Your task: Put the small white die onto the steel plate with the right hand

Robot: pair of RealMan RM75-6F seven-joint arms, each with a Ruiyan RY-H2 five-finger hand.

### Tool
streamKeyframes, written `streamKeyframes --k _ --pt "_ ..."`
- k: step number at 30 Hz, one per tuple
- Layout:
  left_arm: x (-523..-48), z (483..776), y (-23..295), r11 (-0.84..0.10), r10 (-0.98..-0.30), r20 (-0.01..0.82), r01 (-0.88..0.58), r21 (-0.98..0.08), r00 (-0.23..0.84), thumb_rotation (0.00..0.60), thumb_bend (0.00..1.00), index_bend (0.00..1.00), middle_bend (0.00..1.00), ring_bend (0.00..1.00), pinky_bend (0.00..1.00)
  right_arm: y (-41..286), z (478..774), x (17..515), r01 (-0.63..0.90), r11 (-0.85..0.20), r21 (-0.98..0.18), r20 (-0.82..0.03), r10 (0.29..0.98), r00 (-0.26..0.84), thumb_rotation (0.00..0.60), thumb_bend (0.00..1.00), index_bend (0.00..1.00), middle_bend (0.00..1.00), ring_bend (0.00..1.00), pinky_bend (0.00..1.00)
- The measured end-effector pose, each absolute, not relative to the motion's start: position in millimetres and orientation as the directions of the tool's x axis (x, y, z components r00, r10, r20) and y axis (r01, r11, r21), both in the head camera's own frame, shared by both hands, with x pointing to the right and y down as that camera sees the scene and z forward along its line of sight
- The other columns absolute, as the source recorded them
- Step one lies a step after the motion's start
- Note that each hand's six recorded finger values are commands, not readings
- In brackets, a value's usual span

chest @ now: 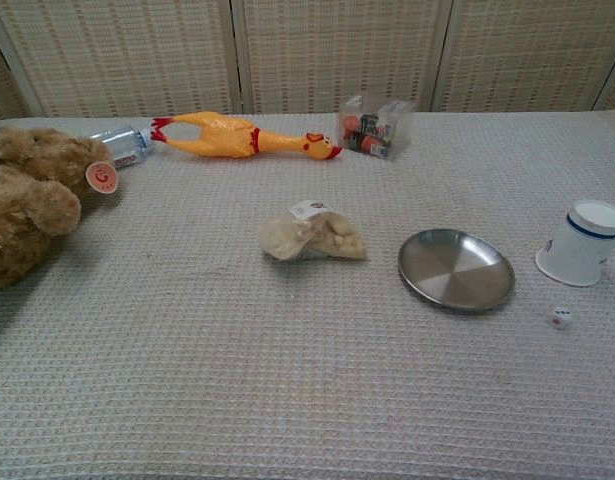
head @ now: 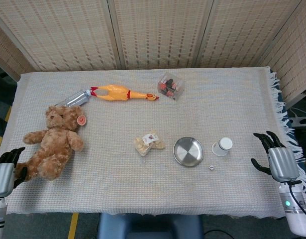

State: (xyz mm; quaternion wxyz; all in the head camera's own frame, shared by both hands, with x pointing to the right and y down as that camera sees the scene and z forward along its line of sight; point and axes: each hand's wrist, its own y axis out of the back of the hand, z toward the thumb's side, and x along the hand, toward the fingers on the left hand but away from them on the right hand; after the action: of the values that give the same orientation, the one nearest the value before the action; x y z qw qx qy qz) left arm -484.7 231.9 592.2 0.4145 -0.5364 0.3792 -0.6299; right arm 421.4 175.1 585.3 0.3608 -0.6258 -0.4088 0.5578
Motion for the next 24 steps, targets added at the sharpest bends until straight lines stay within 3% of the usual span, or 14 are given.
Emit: streamKeyframes --k 12,19,24 --pt "-481 592 232 -0.373 -0.927 0.369 0.098 -0.922 -0.063 0.6 0.41 0.18 0.22 0.25 0.4 173 591 417 0.128 -0.444 -0.887 -0.438 0.896 0.075 0.6 0.13 0.22 0.21 0.11 0.47" --pt "-481 592 232 -0.39 -0.92 0.387 0.071 -0.918 -0.059 0.6 0.4 0.18 0.22 0.25 0.4 173 608 407 0.111 -0.498 -0.86 -0.484 0.866 0.127 0.6 0.13 0.3 0.4 0.3 0.54" --pt "-481 594 233 -0.403 -0.915 0.399 0.071 -0.913 -0.061 0.6 0.4 0.18 0.22 0.25 0.4 174 616 389 0.112 -0.476 -0.872 -0.448 0.869 0.208 0.6 0.13 0.39 0.62 0.56 0.79"
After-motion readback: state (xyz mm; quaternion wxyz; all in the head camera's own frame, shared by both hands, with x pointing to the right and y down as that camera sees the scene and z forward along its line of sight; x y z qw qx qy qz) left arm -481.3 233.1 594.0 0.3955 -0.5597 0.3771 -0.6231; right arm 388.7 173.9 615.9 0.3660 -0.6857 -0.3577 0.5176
